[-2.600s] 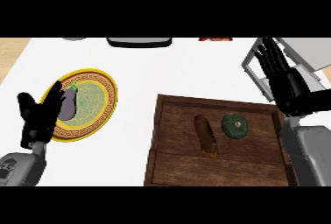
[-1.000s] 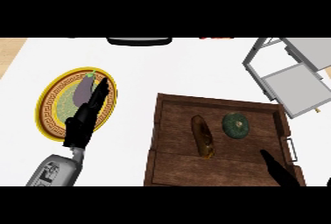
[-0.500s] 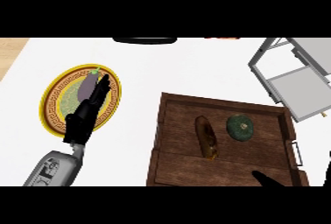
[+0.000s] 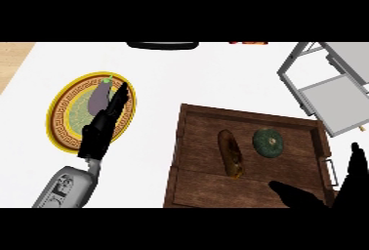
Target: Pick the squash from the tray and place it in the tiered shelf
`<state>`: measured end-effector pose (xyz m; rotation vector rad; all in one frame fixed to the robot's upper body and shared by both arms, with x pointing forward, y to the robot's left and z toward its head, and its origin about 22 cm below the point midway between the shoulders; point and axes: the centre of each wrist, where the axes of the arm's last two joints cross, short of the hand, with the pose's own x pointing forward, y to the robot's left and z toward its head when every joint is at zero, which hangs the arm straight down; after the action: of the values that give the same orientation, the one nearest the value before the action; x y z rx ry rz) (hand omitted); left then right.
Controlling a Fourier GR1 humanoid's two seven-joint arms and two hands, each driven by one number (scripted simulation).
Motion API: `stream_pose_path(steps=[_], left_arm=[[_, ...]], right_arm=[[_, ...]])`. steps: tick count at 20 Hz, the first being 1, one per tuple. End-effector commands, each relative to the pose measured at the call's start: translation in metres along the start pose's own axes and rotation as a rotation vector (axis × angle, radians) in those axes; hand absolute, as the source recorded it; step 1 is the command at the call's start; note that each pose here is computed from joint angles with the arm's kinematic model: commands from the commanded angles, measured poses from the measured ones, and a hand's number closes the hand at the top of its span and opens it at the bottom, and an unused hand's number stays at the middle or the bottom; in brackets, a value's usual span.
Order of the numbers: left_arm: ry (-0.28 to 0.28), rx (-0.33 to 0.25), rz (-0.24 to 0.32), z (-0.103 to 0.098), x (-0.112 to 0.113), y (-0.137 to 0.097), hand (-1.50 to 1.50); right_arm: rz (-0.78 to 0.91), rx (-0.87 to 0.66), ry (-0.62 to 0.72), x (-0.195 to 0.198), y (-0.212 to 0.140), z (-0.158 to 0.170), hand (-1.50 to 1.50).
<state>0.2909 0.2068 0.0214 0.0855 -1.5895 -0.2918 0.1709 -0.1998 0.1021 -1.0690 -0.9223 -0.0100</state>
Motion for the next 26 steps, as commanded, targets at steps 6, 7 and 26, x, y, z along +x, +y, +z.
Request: stream_pose_path(steps=[6,7,26], left_arm=[[0.021,0.000,0.001,0.008,-0.001,0.005,0.00],[0.012,0.008,0.001,0.013,-0.011,0.011,0.00],[0.024,0.033,0.000,0.010,-0.015,0.006,0.00]], right_arm=[[0.110,-0.022,0.103,0.068,0.013,0.011,-1.50],[0.118,-0.033,0.101,0.071,0.011,0.010,-1.50],[0.127,-0.018,0.154,0.098,0.031,-0.023,-1.50]])
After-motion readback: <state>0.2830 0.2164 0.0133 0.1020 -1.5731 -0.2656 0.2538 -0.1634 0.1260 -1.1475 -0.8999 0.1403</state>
